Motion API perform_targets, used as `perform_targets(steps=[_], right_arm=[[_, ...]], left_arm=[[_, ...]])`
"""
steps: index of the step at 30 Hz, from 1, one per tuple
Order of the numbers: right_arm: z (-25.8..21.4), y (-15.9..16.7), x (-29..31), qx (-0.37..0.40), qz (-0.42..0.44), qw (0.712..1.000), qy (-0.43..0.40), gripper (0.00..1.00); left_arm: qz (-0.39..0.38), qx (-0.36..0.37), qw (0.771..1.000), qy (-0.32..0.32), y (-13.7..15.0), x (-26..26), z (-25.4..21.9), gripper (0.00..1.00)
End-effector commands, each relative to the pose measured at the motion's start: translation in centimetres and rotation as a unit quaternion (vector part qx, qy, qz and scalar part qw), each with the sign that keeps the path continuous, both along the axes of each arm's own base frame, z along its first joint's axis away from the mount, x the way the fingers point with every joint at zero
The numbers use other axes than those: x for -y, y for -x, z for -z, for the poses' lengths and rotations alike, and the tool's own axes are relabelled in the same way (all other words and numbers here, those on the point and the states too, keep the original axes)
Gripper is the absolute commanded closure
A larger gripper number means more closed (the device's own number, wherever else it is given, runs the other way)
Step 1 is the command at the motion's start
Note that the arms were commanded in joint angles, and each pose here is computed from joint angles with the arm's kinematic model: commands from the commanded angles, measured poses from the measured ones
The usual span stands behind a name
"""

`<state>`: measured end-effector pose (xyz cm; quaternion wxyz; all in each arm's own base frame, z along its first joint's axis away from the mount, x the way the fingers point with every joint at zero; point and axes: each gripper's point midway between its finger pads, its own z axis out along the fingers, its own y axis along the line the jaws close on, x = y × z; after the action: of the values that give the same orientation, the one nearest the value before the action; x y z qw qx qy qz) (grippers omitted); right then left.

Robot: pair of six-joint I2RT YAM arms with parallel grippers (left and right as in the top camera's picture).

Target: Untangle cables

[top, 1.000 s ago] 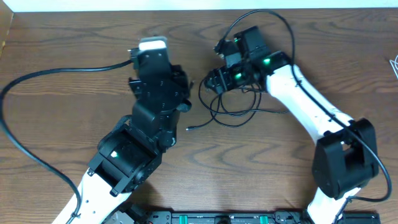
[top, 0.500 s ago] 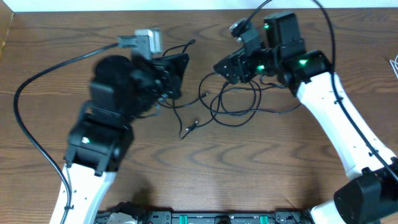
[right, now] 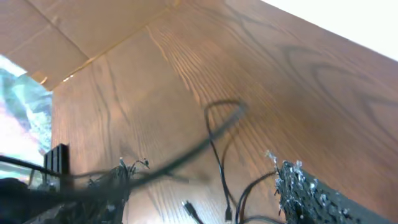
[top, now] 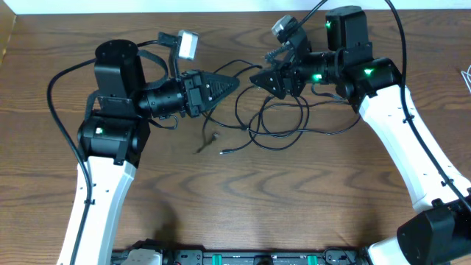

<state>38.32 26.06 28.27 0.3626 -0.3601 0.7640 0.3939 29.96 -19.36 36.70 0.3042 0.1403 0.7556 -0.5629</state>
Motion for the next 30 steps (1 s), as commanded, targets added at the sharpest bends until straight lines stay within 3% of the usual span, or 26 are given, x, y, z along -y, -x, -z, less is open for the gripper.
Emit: perform_targets(steps=[1,11,22,30], right_arm=[[-1.7,0.9,-0.6,0.031,-0.036,0.999,-0.024,0.27],[-2.8,1.2,-2.0,0.061,-0.054,0.996,-0.036,0.52],[-4.5,-1.0,-0.9,0.118,-0.029,0.992,-0.045,0.45],[-5.8,0.4,-1.6,0.147,-0.082,0.983,-0.074,0.46]], left_arm=[[0.036,0.005,0.999,0.018,1.3,0.3,-1.1,0.93],[0.035,0.005,0.999,0.018,1.3,0.3,-1.1,0.93],[0.034,-0.006,0.999,0.020,1.3,0.3,-1.0,0.93],[0.024,-0.014,0.999,0.018,1.0,0.2,-0.9,0.92]])
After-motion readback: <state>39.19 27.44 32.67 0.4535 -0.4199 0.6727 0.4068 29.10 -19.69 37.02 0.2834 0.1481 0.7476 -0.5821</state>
